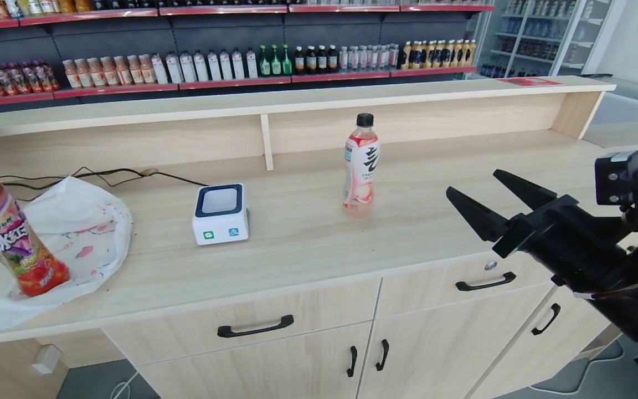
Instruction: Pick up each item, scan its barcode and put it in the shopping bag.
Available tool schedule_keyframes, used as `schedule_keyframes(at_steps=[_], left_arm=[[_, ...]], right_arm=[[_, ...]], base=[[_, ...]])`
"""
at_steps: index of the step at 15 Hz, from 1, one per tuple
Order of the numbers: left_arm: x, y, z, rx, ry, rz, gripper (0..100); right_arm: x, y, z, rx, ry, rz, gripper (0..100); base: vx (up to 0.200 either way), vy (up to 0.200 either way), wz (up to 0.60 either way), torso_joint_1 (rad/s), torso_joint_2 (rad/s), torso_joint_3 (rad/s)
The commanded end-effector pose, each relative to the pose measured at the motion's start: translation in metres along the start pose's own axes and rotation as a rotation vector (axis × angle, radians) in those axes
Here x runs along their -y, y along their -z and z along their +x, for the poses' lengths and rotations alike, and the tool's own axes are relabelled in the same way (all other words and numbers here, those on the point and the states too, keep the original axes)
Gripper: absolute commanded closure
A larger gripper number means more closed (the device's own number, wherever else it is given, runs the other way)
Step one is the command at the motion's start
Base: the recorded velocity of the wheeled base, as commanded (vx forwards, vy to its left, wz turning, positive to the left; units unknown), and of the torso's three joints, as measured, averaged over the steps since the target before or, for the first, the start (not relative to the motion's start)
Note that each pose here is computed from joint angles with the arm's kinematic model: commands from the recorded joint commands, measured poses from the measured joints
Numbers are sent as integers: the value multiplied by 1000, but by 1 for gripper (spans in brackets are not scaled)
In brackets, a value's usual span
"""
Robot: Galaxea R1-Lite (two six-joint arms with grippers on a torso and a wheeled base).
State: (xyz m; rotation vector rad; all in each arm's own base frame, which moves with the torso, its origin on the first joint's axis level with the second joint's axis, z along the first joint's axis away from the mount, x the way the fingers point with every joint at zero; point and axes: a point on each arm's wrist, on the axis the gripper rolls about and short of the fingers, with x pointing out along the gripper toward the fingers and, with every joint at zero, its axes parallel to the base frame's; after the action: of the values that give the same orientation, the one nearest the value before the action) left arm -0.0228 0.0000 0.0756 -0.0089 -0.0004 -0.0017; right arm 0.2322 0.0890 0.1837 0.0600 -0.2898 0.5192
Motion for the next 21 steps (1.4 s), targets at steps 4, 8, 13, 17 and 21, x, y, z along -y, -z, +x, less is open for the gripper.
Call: schedule_keyframes(at_steps=[4, 8, 13, 17, 21], left_arm=[[0, 0, 0, 0, 0, 0, 0], [0, 0, 0, 1, 0, 0, 0], [0, 0, 0, 1, 0, 0, 0], [0, 0, 0, 1, 0, 1, 0], [0, 0, 0, 1, 0, 0, 0]], right_arm=[[-1, 6, 2, -20, -4, 5, 0], [-1, 6, 2, -21, -4, 5, 0], [0, 10, 3, -32, -5, 7, 0], [0, 10, 3, -34, -4, 7, 0], [0, 11, 4, -35, -4, 3, 0]], base=[[0, -200, 0, 2, 2, 2], [150, -200, 0, 0, 2, 1], [200, -40, 0, 10, 4, 5], [50, 0, 0, 1, 1, 1], [0, 0, 0, 0, 0, 0]])
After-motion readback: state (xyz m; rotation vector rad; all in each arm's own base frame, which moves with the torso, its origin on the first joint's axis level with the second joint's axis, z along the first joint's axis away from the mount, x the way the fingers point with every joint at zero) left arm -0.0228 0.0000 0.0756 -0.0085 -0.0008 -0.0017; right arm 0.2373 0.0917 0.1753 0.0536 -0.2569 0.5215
